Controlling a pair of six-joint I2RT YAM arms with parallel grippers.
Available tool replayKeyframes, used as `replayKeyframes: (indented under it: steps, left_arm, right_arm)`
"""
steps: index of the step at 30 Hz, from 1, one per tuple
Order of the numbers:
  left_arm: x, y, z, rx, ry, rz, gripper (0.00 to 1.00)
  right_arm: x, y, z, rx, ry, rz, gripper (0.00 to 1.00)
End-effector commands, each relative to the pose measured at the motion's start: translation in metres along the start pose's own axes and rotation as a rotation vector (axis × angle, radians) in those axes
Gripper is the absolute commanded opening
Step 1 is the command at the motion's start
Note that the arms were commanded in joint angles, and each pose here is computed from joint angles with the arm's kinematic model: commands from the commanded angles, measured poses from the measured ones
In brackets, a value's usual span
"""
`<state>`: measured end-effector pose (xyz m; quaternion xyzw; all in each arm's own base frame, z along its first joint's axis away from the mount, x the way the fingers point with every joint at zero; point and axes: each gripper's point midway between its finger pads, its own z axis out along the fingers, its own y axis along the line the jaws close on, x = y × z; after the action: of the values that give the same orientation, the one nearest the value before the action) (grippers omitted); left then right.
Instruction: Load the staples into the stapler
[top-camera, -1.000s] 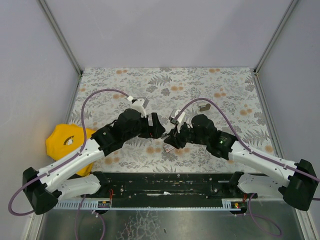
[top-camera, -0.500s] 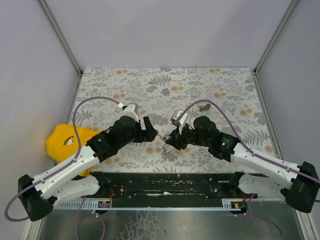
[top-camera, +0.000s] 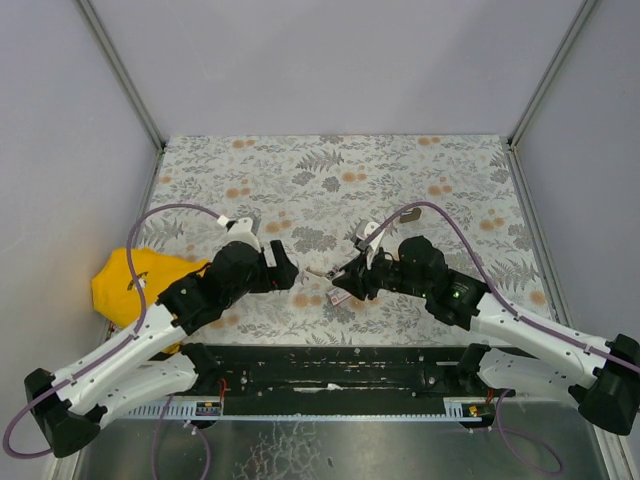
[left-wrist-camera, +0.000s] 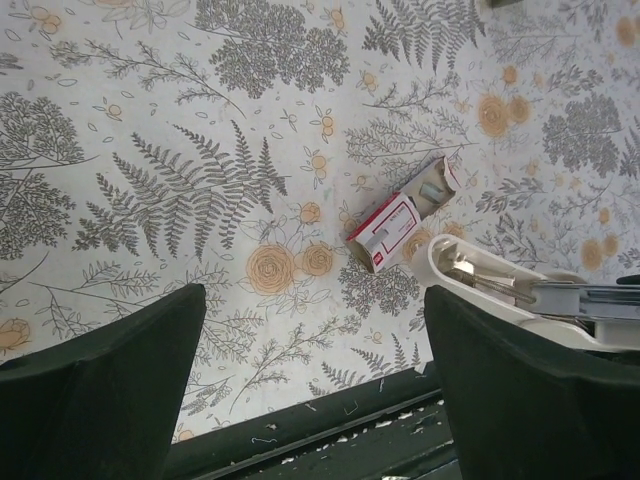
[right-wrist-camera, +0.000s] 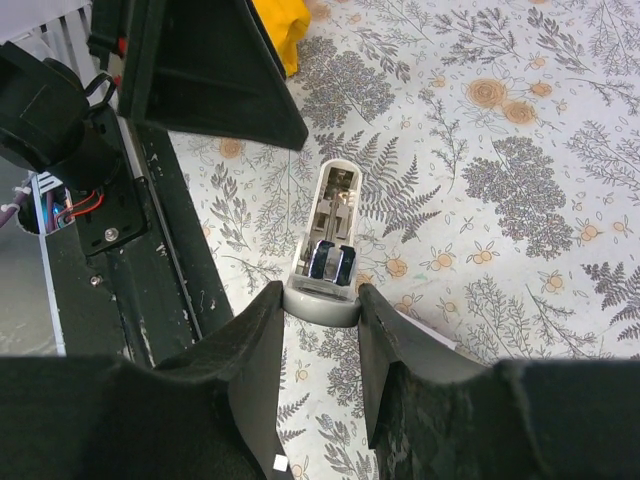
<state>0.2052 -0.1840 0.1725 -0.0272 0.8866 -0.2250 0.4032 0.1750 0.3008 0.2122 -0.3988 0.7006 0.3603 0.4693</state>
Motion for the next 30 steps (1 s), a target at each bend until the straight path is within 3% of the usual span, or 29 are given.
replayKeyframes:
  steps: [1,6,9,11,14,18,25,30]
  left_arm:
    - [-0.028,-0.006,-0.021,0.052,-0.095,0.046,0.90]
    - [-0.050,-0.076,-0.066,0.457,-0.165,0.239,0.91]
    - [-0.046,-0.113,-0.087,0.671,-0.130,0.340,0.93]
    - [-0.045,-0.124,-0.090,0.722,-0.101,0.380,0.92]
    - [-0.068,-0.112,-0.079,0.580,-0.165,0.346,0.92]
    - [-0.099,-0.074,-0.070,0.331,-0.280,0.186,1.00]
    - [-0.073,-0.032,-0.045,0.205,-0.227,-0.030,1.00]
    - [-0.054,-0.019,-0.038,0.188,-0.198,-0.083,1.00]
  right_arm:
    - [-0.027,0.008,-0.005,-0.028,-0.133,0.008,0.00]
    - [-0.039,0.027,-0.011,-0.129,-0.238,0.018,0.00]
    - [-0.048,0.039,-0.014,-0.200,-0.272,0.026,0.00]
    - [-0.054,0.041,-0.014,-0.214,-0.287,0.037,0.00]
    - [-0.050,0.017,-0.008,-0.081,-0.286,0.048,0.00]
    - [-0.039,-0.015,0.010,0.065,-0.287,-0.003,0.00]
    - [-0.027,-0.057,0.063,0.213,-0.329,-0.006,0.00]
    - [0.006,-0.080,0.095,0.281,-0.308,-0.013,0.00]
